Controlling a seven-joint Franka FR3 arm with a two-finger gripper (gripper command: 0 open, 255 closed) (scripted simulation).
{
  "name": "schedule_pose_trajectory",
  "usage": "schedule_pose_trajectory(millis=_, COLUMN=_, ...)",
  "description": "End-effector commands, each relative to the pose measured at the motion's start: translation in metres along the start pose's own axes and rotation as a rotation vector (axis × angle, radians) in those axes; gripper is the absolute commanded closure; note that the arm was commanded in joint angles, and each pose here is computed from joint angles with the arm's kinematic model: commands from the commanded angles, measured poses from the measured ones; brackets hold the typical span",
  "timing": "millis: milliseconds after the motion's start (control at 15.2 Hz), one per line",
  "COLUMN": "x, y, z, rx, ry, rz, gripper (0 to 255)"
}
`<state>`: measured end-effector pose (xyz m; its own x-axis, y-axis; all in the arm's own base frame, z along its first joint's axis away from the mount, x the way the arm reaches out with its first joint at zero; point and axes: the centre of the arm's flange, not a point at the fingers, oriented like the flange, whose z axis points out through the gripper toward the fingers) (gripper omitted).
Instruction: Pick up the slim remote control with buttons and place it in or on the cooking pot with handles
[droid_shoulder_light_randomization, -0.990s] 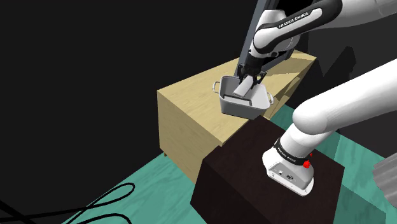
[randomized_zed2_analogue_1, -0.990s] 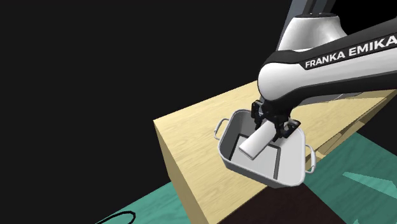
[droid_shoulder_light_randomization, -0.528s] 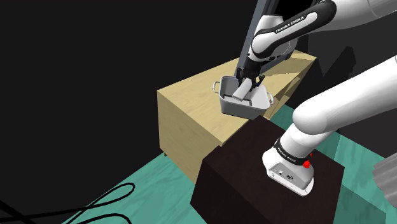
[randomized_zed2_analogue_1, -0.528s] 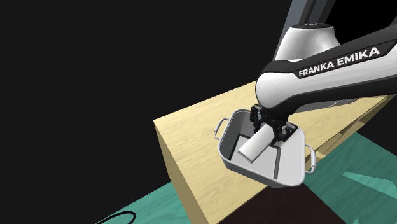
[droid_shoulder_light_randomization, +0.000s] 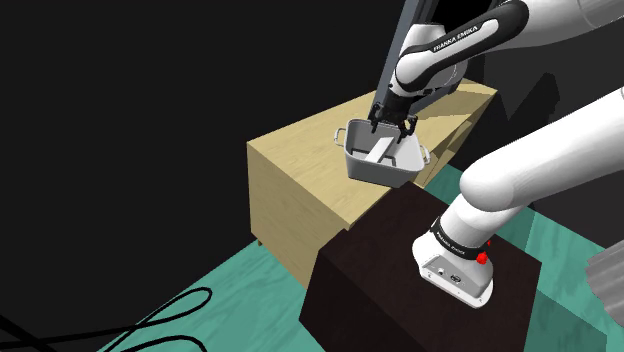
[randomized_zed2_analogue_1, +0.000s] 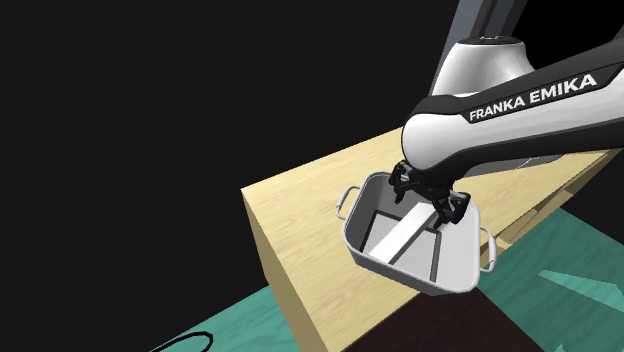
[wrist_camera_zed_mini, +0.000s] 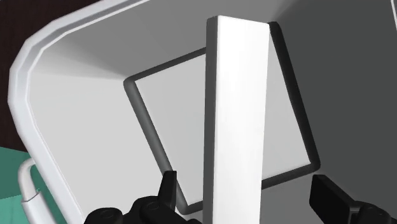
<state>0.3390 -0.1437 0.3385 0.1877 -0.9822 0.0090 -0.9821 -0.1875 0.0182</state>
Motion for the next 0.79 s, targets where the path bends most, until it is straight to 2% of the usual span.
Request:
schedule_pose_trajectory(millis=0, x=0.000, y=0.000, z=0.000, rx=0.000, ry=0.000, rz=0.000, gripper=0)
schedule_pose_trajectory(millis=264, x=0.000, y=0.000, z=-0.050, rx=0.000, ry=0.000, rz=0.000, gripper=0)
schedule_pose_trajectory(millis=726, x=0.000, y=0.000, z=-0.050, rx=0.000, ry=0.000, rz=0.000, gripper=0)
